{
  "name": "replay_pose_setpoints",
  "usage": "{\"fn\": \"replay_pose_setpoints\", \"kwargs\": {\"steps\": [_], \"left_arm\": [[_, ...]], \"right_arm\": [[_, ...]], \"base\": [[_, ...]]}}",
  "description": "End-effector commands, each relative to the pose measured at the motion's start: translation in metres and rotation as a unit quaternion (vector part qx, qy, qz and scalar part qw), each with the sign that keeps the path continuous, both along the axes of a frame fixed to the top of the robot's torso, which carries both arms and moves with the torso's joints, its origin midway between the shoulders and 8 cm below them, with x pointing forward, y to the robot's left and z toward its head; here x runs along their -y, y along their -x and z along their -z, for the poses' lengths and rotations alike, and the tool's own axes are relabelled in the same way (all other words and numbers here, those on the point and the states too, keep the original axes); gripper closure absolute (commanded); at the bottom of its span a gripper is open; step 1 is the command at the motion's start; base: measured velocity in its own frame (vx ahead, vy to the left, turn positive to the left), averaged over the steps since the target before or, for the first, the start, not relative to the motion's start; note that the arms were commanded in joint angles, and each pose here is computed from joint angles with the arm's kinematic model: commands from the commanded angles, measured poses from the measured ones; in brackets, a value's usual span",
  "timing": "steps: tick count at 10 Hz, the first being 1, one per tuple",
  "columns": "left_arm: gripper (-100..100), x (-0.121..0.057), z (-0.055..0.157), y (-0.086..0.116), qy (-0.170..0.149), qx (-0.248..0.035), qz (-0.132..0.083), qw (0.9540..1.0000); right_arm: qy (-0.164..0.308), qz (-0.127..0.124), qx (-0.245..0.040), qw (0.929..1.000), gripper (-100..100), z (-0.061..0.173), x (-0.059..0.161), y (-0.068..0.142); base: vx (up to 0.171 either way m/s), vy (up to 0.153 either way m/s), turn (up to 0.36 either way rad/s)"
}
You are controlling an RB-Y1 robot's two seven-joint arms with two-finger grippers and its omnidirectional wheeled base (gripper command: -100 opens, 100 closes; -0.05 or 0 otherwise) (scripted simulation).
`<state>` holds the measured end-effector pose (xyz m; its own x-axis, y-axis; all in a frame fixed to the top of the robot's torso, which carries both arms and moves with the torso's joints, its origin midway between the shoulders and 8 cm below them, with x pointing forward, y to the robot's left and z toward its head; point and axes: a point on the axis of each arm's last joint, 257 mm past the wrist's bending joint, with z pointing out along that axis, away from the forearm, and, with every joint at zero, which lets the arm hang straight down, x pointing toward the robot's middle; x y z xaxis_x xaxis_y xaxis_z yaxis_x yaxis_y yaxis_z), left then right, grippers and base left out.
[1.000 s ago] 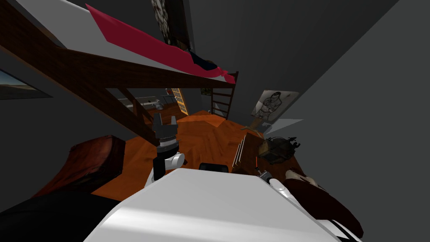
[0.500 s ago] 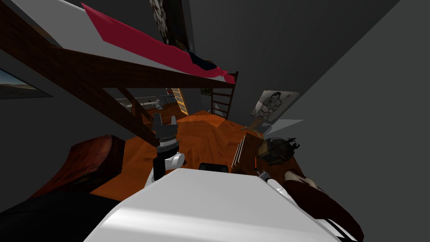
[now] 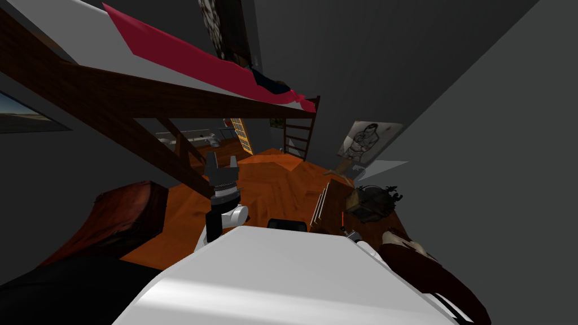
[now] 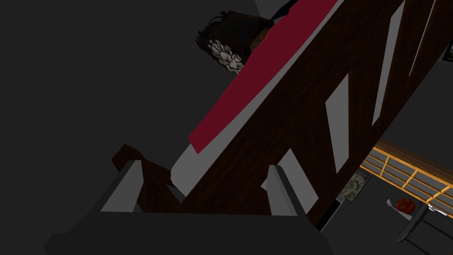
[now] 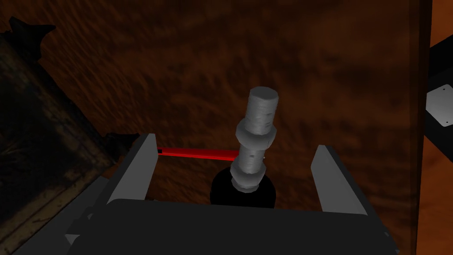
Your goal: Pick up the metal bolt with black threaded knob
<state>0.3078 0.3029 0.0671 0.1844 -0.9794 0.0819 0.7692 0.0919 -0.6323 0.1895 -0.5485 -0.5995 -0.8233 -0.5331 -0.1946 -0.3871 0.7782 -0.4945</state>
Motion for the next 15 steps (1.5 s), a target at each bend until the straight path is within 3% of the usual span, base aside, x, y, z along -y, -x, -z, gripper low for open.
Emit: {"fn": "replay_pose_setpoints", "kwargs": {"steps": [1,2,3,4,8,9,10,11,14,15], "left_arm": [[0,0.0,0.0,0.0,0.0,0.0,0.0,1.0],[0,0.0,0.0,0.0,0.0,0.0,0.0,1.0],[0,0.0,0.0,0.0,0.0,0.0,0.0,1.0],[0,0.0,0.0,0.0,0.0,0.0,0.0,1.0],[0,0.0,0.0,0.0,0.0,0.0,0.0,1.0],[0,0.0,0.0,0.0,0.0,0.0,0.0,1.0],[0,0.0,0.0,0.0,0.0,0.0,0.0,1.0],[0,0.0,0.0,0.0,0.0,0.0,0.0,1.0],[0,0.0,0.0,0.0,0.0,0.0,0.0,1.0],[0,0.0,0.0,0.0,0.0,0.0,0.0,1.0]], "right_arm": [[-0.001,0.0,0.002,1.0,-100,0.0,-0.001,-0.001],[0.006,-0.014,-0.004,0.9999,-100,0.0,-0.001,-0.001],[0.002,-0.006,-0.001,1.0,-100,0.0,-0.001,-0.001],[0.004,-0.009,-0.002,1.0,100,0.0,-0.001,-0.001],[0.003,-0.008,-0.002,1.0,100,0.0,-0.001,-0.001],[0.003,-0.008,-0.001,1.0,0,0.0,-0.001,-0.001],[0.006,-0.017,-0.004,0.9998,100,-0.008,0.012,-0.004],[0.003,-0.009,-0.003,1.0,100,-0.008,0.012,-0.003],[0.006,-0.017,-0.004,0.9998,100,-0.008,0.012,-0.004],[0.006,-0.019,-0.004,0.9998,100,-0.017,0.024,-0.007]], "base": [[-0.002,0.008,-0.002],[-0.001,0.005,0.001],[0.0,0.0,0.0],[0.0,0.0,0.0],[0.0,0.0,0.0],[0.0,0.0,0.0],[-0.028,0.062,-0.02],[-0.023,0.083,-0.027],[-0.003,0.013,0.002],[-0.014,0.052,-0.027]]}}
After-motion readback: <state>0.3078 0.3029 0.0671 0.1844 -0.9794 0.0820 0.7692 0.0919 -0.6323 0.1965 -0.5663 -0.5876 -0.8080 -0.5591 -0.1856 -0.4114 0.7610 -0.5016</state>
